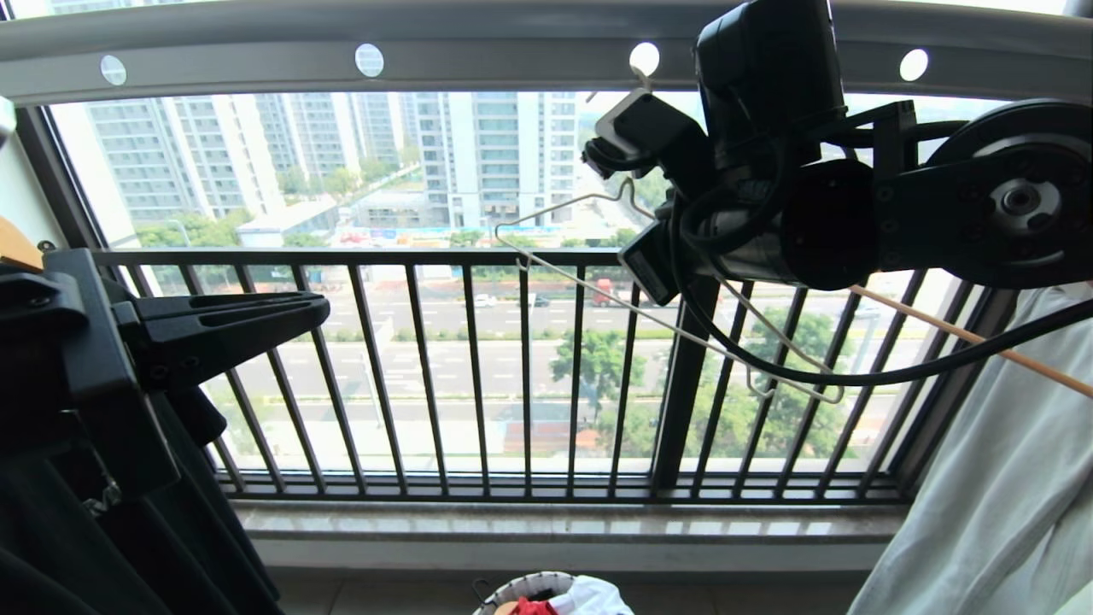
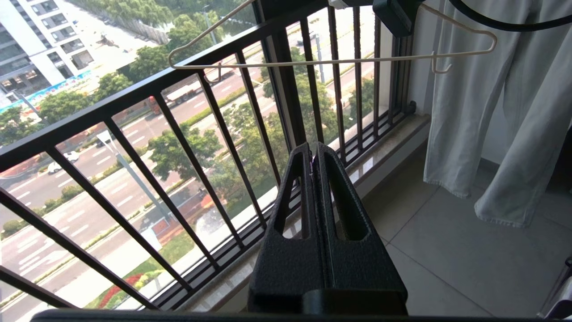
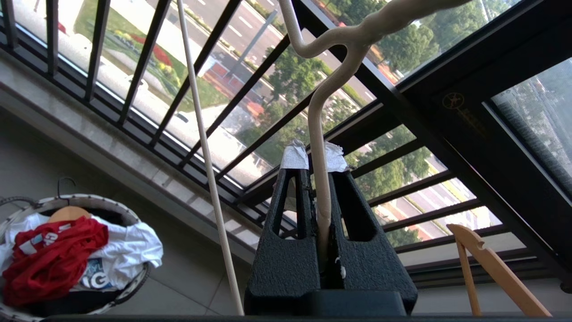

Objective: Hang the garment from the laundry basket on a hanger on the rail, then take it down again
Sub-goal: Hang the clothes rack on the clothesline

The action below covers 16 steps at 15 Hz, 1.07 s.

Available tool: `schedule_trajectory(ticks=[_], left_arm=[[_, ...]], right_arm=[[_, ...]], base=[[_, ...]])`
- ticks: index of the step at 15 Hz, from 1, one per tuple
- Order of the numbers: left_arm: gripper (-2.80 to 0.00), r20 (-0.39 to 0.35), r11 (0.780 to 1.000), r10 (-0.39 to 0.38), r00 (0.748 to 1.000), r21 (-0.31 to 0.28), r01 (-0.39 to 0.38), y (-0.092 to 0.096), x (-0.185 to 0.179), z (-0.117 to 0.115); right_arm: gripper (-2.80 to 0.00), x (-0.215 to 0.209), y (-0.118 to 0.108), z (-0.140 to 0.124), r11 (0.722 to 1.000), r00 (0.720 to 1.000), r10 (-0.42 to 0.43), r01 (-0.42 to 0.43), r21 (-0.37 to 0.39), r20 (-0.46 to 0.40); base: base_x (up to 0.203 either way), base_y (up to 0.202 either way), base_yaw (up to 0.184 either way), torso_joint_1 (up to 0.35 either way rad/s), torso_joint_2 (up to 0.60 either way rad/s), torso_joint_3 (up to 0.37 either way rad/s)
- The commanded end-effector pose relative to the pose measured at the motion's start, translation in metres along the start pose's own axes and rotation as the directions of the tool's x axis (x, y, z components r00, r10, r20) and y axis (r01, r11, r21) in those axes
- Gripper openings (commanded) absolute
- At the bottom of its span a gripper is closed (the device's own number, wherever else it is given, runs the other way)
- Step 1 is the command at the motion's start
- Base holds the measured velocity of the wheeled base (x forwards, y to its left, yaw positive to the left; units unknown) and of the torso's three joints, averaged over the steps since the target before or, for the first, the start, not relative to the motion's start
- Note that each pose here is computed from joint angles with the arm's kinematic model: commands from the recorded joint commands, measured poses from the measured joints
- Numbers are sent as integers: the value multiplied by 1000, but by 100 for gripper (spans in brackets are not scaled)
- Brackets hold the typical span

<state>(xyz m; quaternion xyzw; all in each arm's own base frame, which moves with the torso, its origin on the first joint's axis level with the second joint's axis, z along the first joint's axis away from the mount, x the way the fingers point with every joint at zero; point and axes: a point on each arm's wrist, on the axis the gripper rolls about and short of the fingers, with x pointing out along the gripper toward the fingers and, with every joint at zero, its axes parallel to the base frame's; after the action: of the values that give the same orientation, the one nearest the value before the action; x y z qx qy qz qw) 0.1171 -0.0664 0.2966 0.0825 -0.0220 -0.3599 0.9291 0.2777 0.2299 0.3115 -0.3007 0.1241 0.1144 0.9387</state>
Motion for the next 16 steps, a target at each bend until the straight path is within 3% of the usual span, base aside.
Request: schedule_trajectory(ticks=[1,7,8,12,16], left_arm=[[-280,5,1000,-1,1000,3,1,0,-1,1],[-280,-10,1000,-10,1000,0,10,0,1,-2],[-280,-12,1000,-10,1000,0,10,0,2,-3],[-280,-20,1000,-12,1000,-3,12,0,4,-4],[-280,-26,1000,-12,1000,-5,12,1,7,-5]], right_arm=[[-280,-14,-1,-1,1000,1000,9,-9,-7,9],[-280,-77,-11,-24,992,991,124,-123,-12,56],[0,-76,-9,-23,991,989,133,-132,-10,64],[0,-76,-7,-24,990,988,144,-143,-16,60],[0,-128,-31,-32,978,967,191,-201,48,169]], base=[[0,0,0,0,0,0],[0,0,0,0,0,0],[0,0,0,0,0,0],[0,0,0,0,0,0],[0,0,0,0,0,0]])
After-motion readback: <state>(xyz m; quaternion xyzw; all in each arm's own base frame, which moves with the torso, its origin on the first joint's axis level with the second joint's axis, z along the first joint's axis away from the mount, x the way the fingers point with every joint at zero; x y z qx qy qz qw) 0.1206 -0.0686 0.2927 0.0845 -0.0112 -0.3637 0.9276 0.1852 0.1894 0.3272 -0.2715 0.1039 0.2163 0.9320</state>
